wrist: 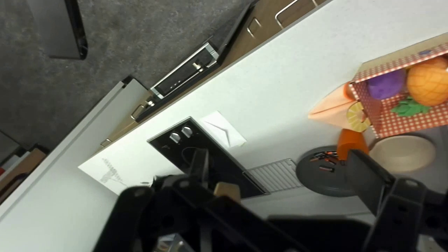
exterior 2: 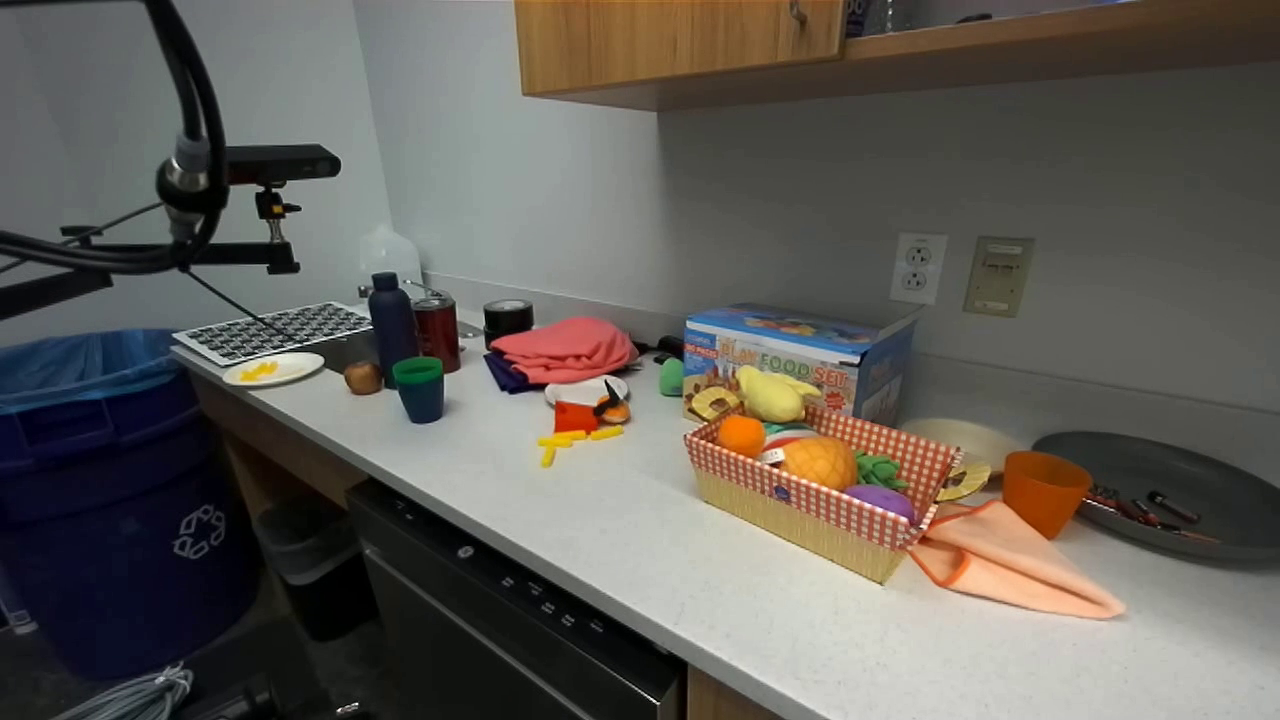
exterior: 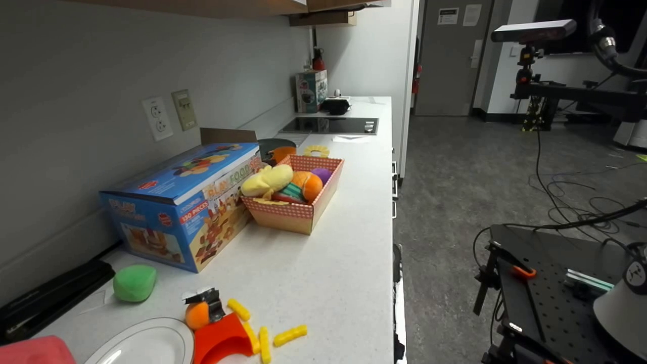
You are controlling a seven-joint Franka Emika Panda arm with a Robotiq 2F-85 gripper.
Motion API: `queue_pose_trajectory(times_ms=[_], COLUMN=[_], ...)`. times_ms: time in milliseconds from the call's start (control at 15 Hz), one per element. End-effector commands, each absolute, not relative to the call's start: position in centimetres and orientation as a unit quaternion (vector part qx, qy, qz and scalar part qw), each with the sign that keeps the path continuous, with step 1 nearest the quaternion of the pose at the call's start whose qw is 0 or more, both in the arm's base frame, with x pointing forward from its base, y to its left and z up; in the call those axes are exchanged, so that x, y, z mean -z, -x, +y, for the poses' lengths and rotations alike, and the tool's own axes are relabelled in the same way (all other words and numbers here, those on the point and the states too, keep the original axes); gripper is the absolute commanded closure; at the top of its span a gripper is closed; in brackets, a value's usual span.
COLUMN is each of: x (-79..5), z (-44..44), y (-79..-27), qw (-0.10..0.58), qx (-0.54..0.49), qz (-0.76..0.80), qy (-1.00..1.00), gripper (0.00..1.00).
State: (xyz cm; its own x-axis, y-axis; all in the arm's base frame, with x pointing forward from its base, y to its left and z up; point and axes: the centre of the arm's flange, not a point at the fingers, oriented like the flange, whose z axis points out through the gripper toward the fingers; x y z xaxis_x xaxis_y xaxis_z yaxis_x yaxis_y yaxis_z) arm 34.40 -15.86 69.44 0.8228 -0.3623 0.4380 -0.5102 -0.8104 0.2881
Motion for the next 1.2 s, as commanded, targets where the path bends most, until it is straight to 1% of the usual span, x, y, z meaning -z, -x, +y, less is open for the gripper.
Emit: queue_pose_trajectory(times_ms=[0,133,200,533,800,1133], x=[-71.5,-71.8,-71.9,-71.9,-71.4,-71.2], z=[-15.0,-14.6,-14.5,-14.6,-15.7,-19.7], y=[-35.0,-35.6,-36.3,-40.2,-41.9,-41.4], qw=[0.151,0.147,0.166,0.186,0.214,0.257], qx=[-0.18,-0.206,-0.236,-0.319,-0.353,-0.357], qz=[-0.197,-0.196,-0.209,-0.229,-0.261,-0.334], qy=[-0.952,-0.947,-0.934,-0.901,-0.873,-0.834], gripper=[0.0,0.0,0.0,0.0,0.0,0.0])
